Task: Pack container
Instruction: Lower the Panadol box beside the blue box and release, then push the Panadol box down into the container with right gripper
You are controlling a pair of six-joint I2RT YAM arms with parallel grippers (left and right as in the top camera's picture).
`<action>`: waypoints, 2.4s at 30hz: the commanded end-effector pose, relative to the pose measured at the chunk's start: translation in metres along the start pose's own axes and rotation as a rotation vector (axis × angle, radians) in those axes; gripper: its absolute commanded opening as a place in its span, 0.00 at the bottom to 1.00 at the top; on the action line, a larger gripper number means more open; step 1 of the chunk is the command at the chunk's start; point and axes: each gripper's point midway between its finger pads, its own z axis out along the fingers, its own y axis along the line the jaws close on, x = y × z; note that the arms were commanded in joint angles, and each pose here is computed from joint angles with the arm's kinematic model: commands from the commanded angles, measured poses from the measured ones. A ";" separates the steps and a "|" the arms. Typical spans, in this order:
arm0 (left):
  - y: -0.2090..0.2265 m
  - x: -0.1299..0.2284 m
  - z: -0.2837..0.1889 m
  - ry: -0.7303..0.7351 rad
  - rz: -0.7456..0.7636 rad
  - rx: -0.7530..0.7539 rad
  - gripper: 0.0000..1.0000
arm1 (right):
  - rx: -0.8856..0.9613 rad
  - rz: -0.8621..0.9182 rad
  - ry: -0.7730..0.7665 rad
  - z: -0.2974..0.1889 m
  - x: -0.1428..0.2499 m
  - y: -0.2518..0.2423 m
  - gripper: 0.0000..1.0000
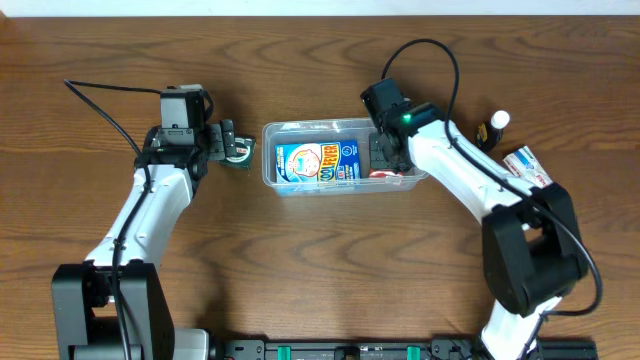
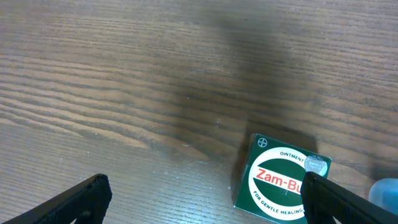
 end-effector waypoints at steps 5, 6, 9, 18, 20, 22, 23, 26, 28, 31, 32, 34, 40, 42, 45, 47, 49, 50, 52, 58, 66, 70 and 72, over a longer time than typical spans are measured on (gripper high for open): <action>0.002 -0.006 -0.001 -0.011 -0.006 -0.005 0.98 | 0.046 0.050 -0.028 0.002 -0.013 -0.017 0.01; 0.002 -0.006 -0.001 -0.011 -0.006 -0.005 0.98 | 0.049 0.052 -0.024 0.002 -0.012 -0.018 0.01; 0.002 -0.006 -0.001 -0.011 -0.006 -0.005 0.98 | 0.060 0.069 -0.018 0.004 -0.011 -0.020 0.01; 0.002 -0.006 -0.001 -0.011 -0.006 -0.005 0.98 | 0.090 0.058 0.035 0.027 -0.001 -0.021 0.01; 0.002 -0.006 -0.001 -0.011 -0.006 -0.005 0.98 | 0.105 0.057 0.040 0.031 0.000 -0.024 0.01; 0.002 -0.006 -0.001 -0.011 -0.006 -0.005 0.98 | 0.110 0.060 0.043 0.033 0.000 -0.026 0.01; 0.002 -0.006 -0.001 -0.011 -0.006 -0.005 0.98 | 0.111 0.062 0.044 0.033 0.000 -0.027 0.01; 0.002 -0.006 -0.001 -0.011 -0.006 -0.005 0.98 | 0.093 0.062 0.041 0.033 -0.001 -0.024 0.01; 0.002 -0.006 -0.001 -0.011 -0.006 -0.005 0.98 | 0.067 0.061 0.048 0.033 -0.001 -0.019 0.01; 0.002 -0.006 -0.001 -0.011 -0.006 -0.005 0.98 | -0.028 0.047 0.063 0.032 -0.002 -0.002 0.01; 0.002 -0.006 -0.001 -0.011 -0.006 -0.005 0.98 | -0.067 0.035 0.066 0.032 -0.002 0.005 0.01; 0.002 -0.006 -0.001 -0.011 -0.006 -0.005 0.98 | -0.116 0.034 0.065 0.031 -0.004 0.014 0.01; 0.002 -0.006 -0.001 -0.011 -0.006 -0.005 0.98 | -0.167 0.028 0.061 0.029 -0.007 0.023 0.01; 0.002 -0.006 -0.001 -0.011 -0.006 -0.005 0.98 | -0.190 -0.019 0.058 0.029 -0.007 0.027 0.01; 0.002 -0.006 -0.001 -0.011 -0.006 -0.005 0.98 | -0.213 -0.082 0.053 0.028 -0.007 0.031 0.01; 0.002 -0.006 -0.001 -0.011 -0.006 -0.005 0.98 | -0.215 -0.108 0.047 0.027 -0.008 0.031 0.01; 0.002 -0.006 -0.001 -0.011 -0.006 -0.005 0.98 | -0.217 -0.134 0.041 0.026 -0.010 0.032 0.01; 0.002 -0.006 -0.001 -0.011 -0.006 -0.005 0.98 | -0.217 -0.140 0.038 0.025 -0.011 0.032 0.01; 0.002 -0.006 -0.001 -0.011 -0.006 -0.005 0.98 | -0.219 -0.141 0.030 0.022 -0.015 0.032 0.01; 0.002 -0.006 -0.001 -0.011 -0.006 -0.005 0.98 | -0.229 -0.170 -0.007 0.001 -0.035 0.037 0.01; 0.002 -0.006 -0.001 -0.011 -0.006 -0.005 0.98 | -0.126 -0.152 -0.009 -0.013 -0.045 0.019 0.01; 0.002 -0.006 -0.001 -0.011 -0.006 -0.005 0.98 | 0.017 -0.075 0.024 -0.012 -0.035 -0.008 0.01; 0.002 -0.006 -0.001 -0.011 -0.006 -0.005 0.98 | 0.043 -0.055 0.032 -0.012 -0.033 -0.013 0.01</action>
